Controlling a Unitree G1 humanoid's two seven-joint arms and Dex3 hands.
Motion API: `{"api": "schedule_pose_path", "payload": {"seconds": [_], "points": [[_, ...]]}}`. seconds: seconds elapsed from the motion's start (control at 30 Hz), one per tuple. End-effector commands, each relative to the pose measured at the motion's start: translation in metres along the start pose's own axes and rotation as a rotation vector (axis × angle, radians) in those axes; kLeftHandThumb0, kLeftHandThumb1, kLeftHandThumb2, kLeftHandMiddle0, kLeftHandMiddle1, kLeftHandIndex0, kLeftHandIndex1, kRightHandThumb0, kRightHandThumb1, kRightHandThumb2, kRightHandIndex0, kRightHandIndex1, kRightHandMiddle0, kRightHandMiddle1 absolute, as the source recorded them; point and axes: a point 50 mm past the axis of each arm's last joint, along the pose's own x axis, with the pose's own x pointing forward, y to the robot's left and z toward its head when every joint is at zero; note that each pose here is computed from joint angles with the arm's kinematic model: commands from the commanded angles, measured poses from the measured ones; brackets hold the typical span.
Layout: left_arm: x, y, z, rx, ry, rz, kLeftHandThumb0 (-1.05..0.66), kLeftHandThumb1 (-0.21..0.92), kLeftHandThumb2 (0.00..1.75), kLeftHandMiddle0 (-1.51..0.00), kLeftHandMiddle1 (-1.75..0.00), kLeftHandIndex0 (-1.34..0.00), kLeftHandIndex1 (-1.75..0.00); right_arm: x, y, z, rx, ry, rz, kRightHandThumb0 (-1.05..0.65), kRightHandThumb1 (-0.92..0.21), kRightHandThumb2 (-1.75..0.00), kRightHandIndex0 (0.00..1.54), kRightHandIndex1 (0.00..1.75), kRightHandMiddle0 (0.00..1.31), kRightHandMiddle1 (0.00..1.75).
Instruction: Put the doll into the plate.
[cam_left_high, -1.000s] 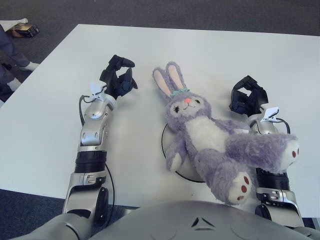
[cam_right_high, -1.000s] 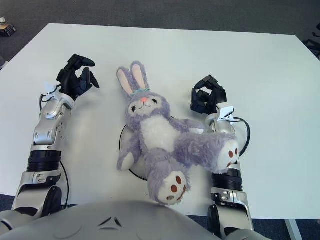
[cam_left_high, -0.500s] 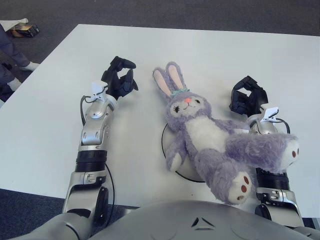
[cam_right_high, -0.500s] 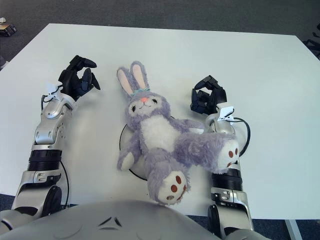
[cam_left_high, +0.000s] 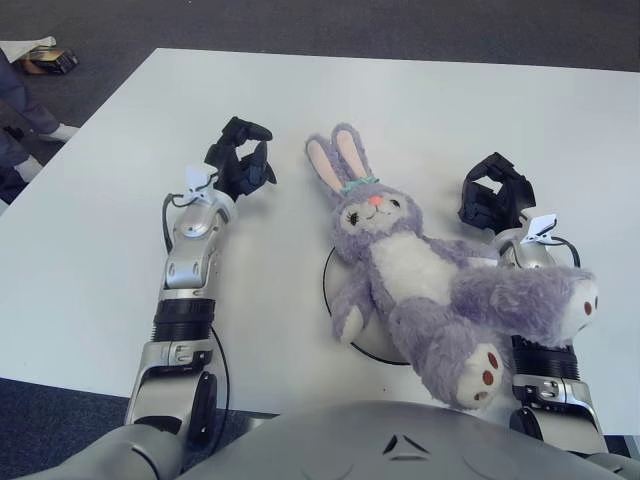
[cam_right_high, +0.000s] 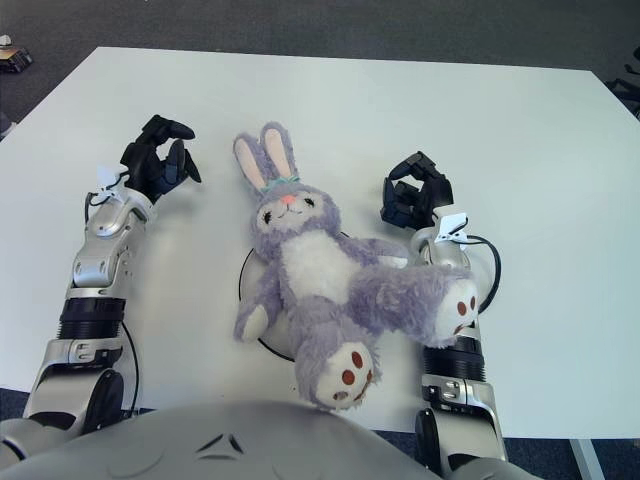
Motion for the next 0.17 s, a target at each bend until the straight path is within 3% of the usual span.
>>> {"api": "schedule_pose_path", "payload": {"seconds": [0.0,0.13], "points": [[0.0009,-0.0004,-0.0011,0.009,-0.012,-0.001,-0.37,0.77,0.74,-0.95,-1.75,-0.29,-1.75,0.0032,-0.0014,0.0035,0.015,-0.021,-0.005,-0.46,-0.39,-1.23,1.05,1.75,0.56,1.75],[0.0007,-0.0013,-0.0022,0.009,-0.018,0.001,-0.38,0.73,0.79,-0.97,-1.75,-0.31,-1.75,0.0034,-0.0016,0.0035,0.008,-0.022,-0.002,-0.45,-0.39,-1.22,1.05,1.75,0.55,1.75]]}}
